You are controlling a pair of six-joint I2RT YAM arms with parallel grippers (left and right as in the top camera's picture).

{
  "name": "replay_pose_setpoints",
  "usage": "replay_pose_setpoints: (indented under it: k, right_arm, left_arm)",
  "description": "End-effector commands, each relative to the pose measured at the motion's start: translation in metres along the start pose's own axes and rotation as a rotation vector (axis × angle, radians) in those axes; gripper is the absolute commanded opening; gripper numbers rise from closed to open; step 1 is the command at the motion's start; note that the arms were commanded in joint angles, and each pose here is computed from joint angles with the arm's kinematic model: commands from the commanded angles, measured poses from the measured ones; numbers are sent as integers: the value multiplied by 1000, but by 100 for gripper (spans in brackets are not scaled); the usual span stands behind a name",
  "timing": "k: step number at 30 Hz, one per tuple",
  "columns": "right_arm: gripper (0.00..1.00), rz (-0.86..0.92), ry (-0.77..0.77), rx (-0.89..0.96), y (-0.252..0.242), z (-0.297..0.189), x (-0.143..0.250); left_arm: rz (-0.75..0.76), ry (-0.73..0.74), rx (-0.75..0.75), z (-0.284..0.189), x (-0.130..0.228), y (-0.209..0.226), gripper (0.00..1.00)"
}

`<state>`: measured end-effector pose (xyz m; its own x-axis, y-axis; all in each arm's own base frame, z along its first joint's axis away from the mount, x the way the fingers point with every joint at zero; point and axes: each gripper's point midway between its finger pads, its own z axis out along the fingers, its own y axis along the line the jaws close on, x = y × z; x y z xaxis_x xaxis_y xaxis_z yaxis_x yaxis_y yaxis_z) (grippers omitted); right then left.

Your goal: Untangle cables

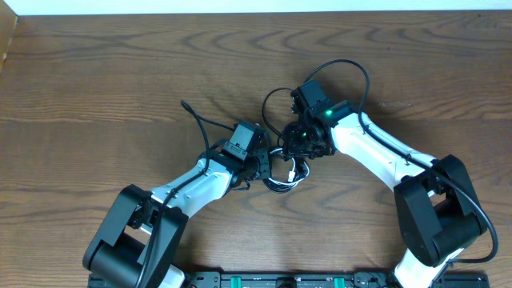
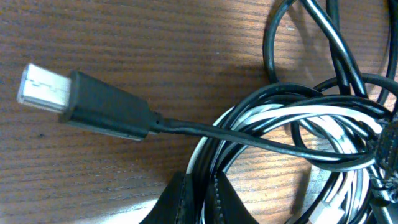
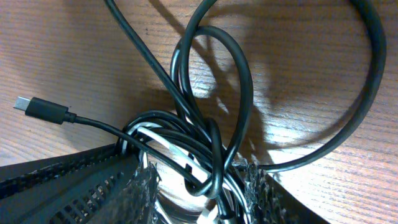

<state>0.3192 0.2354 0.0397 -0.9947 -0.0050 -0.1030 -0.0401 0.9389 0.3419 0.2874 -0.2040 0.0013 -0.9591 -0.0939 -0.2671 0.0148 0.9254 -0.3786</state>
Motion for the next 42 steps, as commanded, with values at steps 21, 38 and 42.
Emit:
replay_pose_setpoints:
  k: [21,38,42]
  right_arm:
    - [24,168,73,-133,-18,-21,-6]
    - [25,120,-29,70,-15,-7,-4]
    - [23,121,-54,104,-17,-7,-6]
  left_arm:
    - [-6,38,-81,11,15,25,8]
    - [-7,38,-81,11,15,25,8]
    - [-7,39,-81,11,15,25,8]
